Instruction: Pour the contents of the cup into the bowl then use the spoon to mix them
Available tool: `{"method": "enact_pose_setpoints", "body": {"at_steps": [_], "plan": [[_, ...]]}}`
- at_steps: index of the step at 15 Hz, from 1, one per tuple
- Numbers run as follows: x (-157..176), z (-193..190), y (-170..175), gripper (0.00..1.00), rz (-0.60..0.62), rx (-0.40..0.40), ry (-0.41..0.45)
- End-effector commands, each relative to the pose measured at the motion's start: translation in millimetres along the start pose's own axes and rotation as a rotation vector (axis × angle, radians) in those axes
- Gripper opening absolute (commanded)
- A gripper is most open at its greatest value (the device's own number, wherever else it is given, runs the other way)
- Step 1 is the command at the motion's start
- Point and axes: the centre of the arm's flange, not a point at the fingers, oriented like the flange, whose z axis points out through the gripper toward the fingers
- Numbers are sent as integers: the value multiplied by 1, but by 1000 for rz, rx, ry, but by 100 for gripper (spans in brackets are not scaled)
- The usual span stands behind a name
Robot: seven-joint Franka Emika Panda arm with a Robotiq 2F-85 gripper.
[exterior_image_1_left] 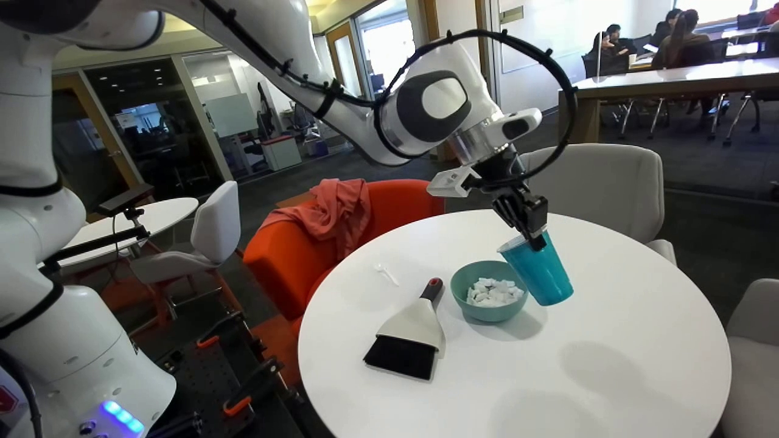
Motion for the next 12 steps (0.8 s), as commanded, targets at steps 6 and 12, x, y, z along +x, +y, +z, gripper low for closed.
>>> {"method": "enact_pose_setpoints", "body": {"at_steps": [6, 12], "plan": [[27, 29, 71, 1, 245, 334, -109], [37, 75, 91, 1, 383, 335, -169]]}}
